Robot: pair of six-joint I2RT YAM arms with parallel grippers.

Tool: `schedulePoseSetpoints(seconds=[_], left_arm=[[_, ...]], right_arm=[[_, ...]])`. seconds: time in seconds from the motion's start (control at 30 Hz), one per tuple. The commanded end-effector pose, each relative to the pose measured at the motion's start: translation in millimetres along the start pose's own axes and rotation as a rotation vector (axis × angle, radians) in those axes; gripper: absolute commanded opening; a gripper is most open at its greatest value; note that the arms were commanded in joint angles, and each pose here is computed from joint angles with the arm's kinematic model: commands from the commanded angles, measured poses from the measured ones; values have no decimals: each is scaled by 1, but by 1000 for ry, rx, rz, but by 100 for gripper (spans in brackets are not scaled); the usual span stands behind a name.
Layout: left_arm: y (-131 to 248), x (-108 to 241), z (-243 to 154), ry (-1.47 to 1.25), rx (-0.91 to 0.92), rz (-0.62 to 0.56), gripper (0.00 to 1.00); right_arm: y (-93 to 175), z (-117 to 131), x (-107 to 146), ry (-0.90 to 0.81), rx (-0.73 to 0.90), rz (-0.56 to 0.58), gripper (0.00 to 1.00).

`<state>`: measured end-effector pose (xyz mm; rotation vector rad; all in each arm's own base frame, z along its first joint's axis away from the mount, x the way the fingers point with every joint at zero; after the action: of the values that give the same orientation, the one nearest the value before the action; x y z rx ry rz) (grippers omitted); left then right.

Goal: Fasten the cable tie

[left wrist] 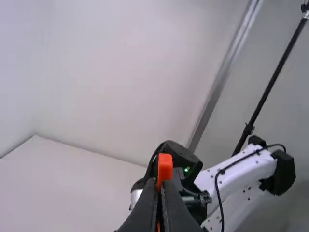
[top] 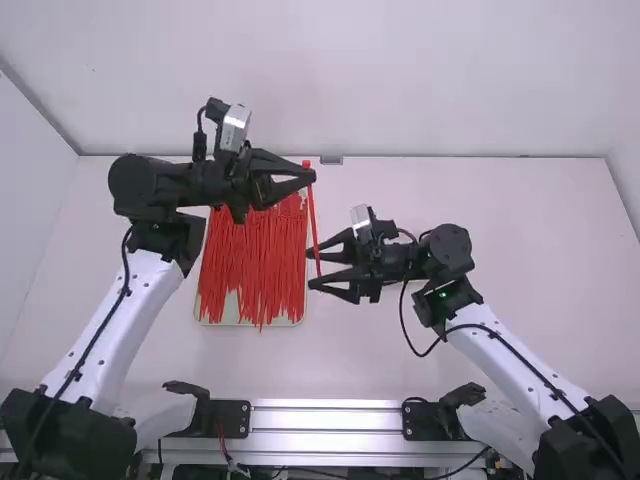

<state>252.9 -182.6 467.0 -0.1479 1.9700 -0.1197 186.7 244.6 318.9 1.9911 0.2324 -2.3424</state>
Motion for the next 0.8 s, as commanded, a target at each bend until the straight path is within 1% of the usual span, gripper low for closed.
schedulePoseSetpoints(seconds=[0.0,0.3,0.33,0.4,0.47,0.5,0.57,0.63,0.67,0.73,0.77], left_arm=[[2,-15,-7,-23,-13,-19,1],[0,-20,-9,-22,-16,-32,1],[1,-20,-9,-19,-17,-33,1],[0,-20,-9,-22,-16,-32,1],[1,-20,-9,-18,-19,-33,1],[0,-20,-9,-17,-18,-35,1],[0,-21,-8,-17,-21,-38,2],[1,-21,-8,-19,-26,-41,1],[2,-22,-7,-17,-27,-41,1],[2,-22,-7,-15,-27,-41,3],[2,-22,-7,-17,-27,-41,1]], right_arm=[[-1,5,-8,62,-44,10,58],[0,2,0,41,-28,14,58],[1,2,1,39,-28,15,56],[1,3,1,37,-32,17,49],[1,3,1,37,-31,16,47],[0,3,2,37,-34,17,43],[0,3,2,34,-33,17,41],[0,3,2,34,-32,17,30],[0,3,2,34,-31,17,17],[0,3,2,34,-32,17,8],[0,3,2,34,-33,17,0]])
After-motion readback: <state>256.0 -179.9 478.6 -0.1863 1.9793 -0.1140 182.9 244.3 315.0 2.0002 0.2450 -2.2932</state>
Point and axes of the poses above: each hand's point on the last joint's axis, 136 mm out from that joint toward the fingers, its own y axis back along the fingers, its own z axis along the line the jaws close on, x = y × z, the point moved 3 cm from there along y, back along the fingers, and after that the axes turned 6 degrees about y, right-handed, at the moved point
